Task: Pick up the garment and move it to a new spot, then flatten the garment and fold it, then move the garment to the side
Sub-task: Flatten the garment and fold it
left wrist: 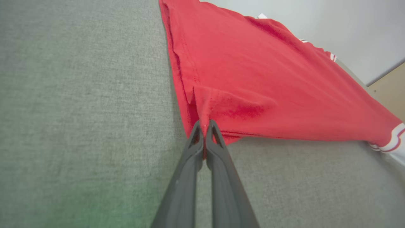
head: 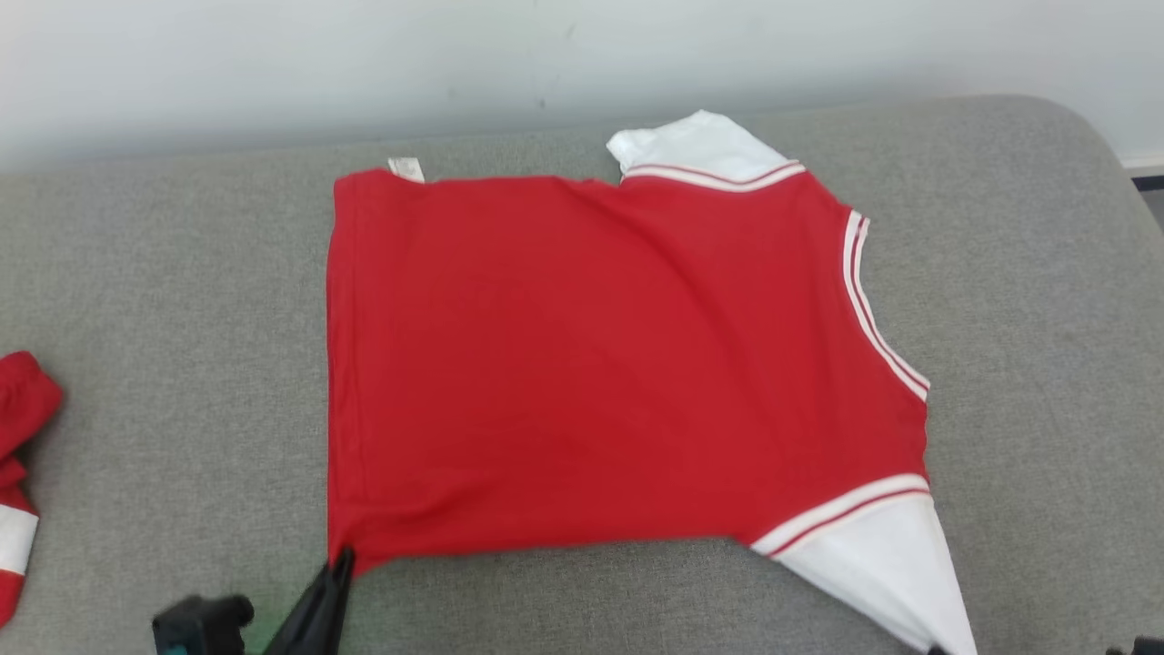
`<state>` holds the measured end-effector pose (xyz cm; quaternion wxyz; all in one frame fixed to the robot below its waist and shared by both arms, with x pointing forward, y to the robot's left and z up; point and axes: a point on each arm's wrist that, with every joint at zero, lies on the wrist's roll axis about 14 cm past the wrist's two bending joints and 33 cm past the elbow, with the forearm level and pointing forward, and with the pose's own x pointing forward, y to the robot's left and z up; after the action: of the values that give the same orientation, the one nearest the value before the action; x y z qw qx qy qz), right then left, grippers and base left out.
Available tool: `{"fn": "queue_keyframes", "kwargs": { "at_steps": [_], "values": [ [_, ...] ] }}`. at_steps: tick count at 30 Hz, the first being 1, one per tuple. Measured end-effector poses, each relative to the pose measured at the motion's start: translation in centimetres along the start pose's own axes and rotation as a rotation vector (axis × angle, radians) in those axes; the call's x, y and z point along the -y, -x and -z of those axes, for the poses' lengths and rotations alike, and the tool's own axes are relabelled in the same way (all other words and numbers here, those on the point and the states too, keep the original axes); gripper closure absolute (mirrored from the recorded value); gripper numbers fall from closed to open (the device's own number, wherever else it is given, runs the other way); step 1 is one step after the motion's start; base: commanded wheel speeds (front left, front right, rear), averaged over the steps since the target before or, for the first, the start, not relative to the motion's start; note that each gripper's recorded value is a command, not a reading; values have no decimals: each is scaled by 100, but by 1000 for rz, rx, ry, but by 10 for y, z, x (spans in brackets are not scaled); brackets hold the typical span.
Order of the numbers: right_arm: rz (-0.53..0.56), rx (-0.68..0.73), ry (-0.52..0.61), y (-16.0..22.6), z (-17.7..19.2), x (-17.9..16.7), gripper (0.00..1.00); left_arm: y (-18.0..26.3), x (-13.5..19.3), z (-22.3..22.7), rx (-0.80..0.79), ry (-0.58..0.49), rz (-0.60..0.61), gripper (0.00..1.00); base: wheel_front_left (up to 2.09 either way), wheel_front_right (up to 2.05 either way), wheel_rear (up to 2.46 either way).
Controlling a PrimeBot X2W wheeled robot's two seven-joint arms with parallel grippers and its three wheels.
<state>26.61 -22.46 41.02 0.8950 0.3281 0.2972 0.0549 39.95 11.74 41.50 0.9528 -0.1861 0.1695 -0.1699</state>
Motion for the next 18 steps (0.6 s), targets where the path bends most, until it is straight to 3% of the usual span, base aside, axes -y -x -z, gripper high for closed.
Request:
{"fn": "queue_keyframes", "kwargs": {
  "at_steps": [5, 9, 18],
  "values": [
    [-16, -81, -48, 16, 25, -7, 100, 23, -6, 20, -44, -70, -41, 100, 0, 0, 0],
    [-19, -129, -66, 22, 36, -9, 100, 32, -7, 27, -50, -63, -60, 100, 0, 0, 0],
    [-82, -48, -64, 14, 9, -27, 100, 32, -6, 14, 0, -87, -66, 100, 0, 0, 0]
  ]
}}
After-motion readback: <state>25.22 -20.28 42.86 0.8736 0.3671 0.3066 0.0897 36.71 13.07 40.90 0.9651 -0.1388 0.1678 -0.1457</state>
